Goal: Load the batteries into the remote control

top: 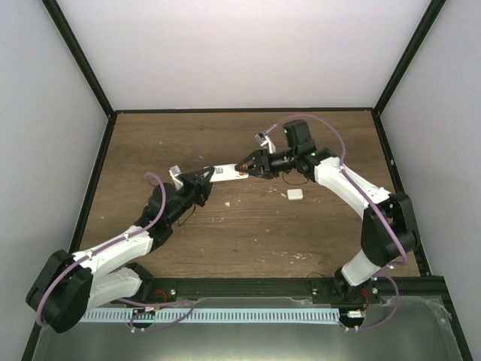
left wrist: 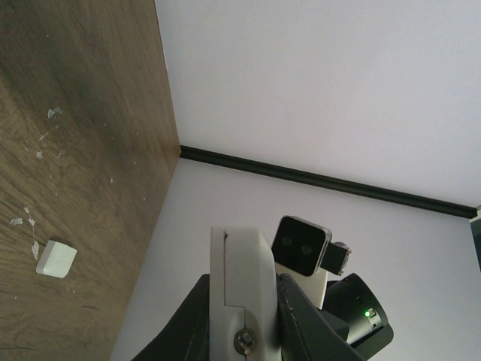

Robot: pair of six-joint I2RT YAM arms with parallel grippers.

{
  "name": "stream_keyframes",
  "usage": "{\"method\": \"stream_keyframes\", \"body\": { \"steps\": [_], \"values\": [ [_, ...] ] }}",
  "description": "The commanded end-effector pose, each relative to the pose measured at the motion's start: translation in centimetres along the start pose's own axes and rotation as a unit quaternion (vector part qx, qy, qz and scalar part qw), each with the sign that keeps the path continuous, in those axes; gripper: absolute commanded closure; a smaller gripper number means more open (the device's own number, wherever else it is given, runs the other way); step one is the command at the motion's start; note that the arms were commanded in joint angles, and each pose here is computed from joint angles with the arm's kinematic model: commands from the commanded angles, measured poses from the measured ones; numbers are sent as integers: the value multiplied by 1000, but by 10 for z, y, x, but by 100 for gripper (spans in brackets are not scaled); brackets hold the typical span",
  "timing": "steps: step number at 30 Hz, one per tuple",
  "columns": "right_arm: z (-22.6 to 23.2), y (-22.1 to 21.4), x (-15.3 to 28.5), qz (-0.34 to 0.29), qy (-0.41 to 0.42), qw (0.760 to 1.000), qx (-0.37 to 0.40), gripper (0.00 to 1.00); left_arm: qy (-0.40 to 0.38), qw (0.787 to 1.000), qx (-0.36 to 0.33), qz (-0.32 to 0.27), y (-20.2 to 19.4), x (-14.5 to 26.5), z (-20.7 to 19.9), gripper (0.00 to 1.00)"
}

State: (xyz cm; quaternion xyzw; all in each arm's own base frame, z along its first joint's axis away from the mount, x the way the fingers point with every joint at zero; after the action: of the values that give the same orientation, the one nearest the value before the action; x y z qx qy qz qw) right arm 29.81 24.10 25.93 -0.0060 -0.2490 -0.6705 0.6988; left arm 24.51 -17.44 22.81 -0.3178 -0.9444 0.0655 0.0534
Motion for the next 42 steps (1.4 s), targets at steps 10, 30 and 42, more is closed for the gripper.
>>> {"method": "stream_keyframes", "body": {
  "steps": [10,30,42],
  "values": [
    [9,4,-2,3,13,1000,16,47,-40,999,19,9,-3,0,-17,100],
    [9,5,-7,9,25,1000,17,58,-52,998,20,24,-5,-6,-16,100],
    [10,6,-9,15,49,999,16,66,-74,997,11,34,-7,-9,-21,100]
  ]
}}
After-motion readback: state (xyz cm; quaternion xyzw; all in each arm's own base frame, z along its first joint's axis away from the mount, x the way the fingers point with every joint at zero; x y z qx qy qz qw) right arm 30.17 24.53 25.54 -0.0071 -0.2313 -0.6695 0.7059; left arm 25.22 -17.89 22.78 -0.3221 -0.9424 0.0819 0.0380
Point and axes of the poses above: each gripper's point midway between its finger pads, its own x axis back along the fingers, its own z axis along the line the jaws close on, y = z × x, the point moved 7 cm from there along x, back along the fingers, and after that the axes turned 3 degrees about -x, right-handed, at the moved point
